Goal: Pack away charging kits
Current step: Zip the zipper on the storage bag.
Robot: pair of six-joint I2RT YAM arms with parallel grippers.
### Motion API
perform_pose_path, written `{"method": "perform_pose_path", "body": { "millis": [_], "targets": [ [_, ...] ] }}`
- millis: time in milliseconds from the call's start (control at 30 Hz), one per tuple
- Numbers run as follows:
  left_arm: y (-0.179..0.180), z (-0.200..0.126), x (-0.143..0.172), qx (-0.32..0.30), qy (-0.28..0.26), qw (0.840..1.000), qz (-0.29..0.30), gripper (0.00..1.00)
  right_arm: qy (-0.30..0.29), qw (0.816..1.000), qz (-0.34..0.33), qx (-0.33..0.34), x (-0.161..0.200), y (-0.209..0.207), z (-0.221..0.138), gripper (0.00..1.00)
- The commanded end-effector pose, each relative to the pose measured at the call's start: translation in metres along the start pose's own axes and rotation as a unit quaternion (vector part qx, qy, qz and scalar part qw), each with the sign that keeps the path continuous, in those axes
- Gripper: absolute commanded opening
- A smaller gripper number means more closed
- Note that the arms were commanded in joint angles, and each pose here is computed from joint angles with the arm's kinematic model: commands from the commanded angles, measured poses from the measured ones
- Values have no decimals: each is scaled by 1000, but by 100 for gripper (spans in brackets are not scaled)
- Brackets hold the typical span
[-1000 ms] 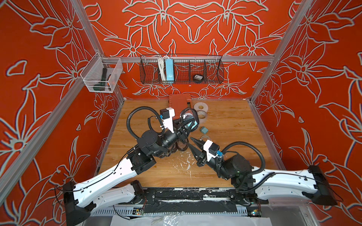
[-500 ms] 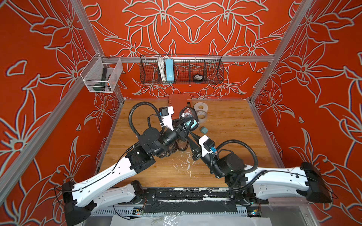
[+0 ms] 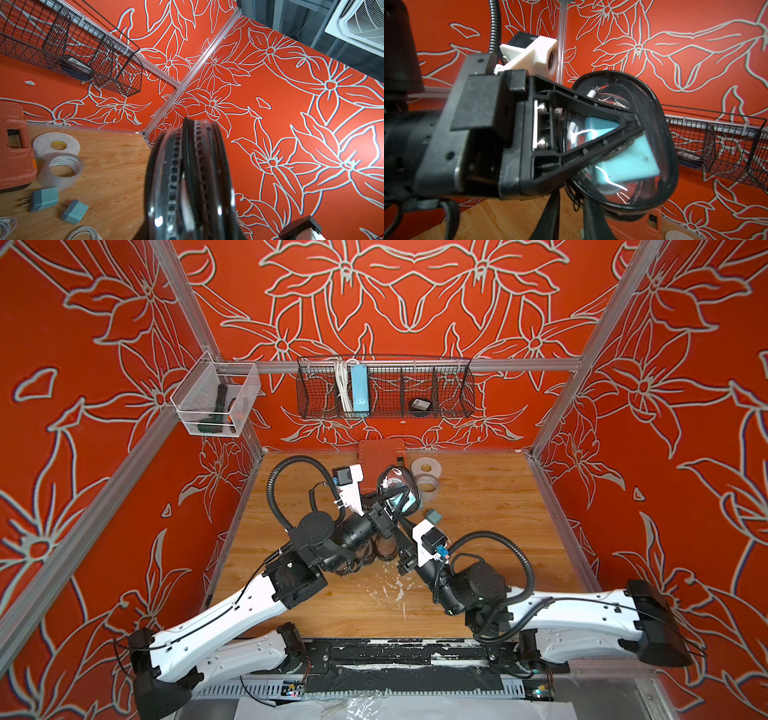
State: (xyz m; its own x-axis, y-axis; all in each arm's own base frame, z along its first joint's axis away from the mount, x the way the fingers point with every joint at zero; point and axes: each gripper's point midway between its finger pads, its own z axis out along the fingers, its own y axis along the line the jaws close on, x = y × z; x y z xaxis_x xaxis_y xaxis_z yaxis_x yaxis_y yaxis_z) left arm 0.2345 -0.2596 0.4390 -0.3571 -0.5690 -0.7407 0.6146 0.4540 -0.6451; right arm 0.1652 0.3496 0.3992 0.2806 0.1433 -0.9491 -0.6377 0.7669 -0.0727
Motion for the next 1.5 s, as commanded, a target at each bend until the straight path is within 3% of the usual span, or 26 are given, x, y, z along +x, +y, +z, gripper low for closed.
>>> {"method": "perform_pose_path", "body": {
  "millis": [0,300,867,1100,1467],
  "targets": [
    [-14,-3,5,29,20,999,-23,0,-29,999,23,26,-24,-9,6,19],
    [-7,-10,-2,11,1,1000,-19,0,-22,998,35,43,-21,-14,6,0],
    [-2,-30,-37,-20,-68,997,15,0,7,998,23,49,2,-30,-8,0],
    [-2,-25,-30,-19,-51,998,17,0,23,998,20,52,12,-44,-10,0],
    [-12,-23,19,32,66,997,37,0,57,997,-60,-3,19,-61,-18,0]
  ]
}}
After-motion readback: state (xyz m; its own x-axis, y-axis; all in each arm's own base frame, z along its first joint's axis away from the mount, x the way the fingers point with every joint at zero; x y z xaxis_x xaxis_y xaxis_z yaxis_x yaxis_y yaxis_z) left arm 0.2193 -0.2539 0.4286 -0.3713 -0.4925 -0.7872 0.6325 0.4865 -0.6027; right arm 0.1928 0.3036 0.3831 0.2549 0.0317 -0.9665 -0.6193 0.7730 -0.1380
